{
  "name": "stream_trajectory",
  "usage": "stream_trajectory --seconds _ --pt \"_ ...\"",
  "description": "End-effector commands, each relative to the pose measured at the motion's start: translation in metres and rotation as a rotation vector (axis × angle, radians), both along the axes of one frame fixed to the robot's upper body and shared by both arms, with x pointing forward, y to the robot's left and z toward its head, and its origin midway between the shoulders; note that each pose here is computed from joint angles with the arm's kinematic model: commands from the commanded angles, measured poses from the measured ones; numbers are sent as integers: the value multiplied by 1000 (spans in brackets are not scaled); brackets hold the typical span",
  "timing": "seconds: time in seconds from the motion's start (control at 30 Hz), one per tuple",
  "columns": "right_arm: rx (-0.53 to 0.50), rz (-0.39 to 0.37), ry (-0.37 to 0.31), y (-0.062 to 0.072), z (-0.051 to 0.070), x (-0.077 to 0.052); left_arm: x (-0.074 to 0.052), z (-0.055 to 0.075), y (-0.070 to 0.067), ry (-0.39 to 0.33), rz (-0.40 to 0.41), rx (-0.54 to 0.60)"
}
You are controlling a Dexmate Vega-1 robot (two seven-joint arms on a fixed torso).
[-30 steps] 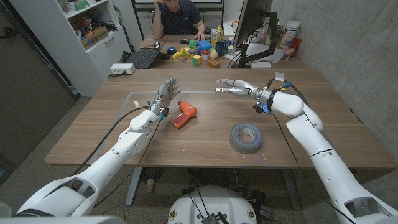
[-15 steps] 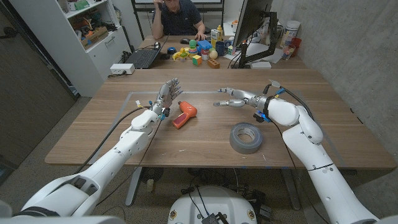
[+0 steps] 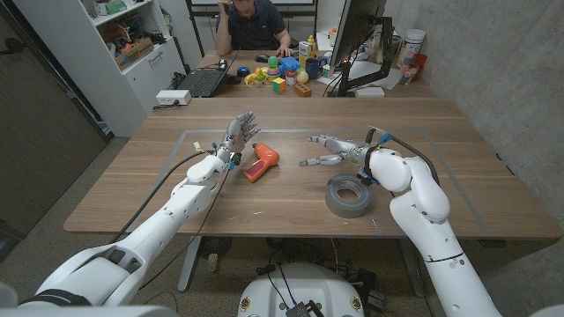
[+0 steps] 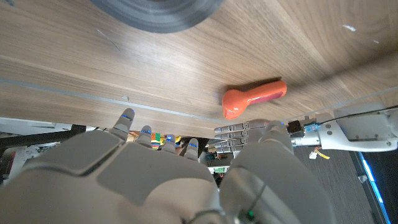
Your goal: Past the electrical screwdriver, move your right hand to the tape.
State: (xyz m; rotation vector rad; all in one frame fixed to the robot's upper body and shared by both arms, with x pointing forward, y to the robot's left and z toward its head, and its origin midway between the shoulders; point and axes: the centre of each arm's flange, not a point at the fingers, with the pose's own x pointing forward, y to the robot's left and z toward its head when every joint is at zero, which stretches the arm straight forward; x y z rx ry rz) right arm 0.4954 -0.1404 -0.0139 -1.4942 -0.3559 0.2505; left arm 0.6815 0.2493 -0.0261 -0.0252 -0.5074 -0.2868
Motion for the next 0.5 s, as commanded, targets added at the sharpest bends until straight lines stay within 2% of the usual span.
stream_trajectory --seconds 0.03,0.5 --pt "-152 -191 11 15 -18 -22 5 1 -1 4 -12 4" --pt "-207 -312 69 16 -35 -21 4 0 0 7 -15 9"
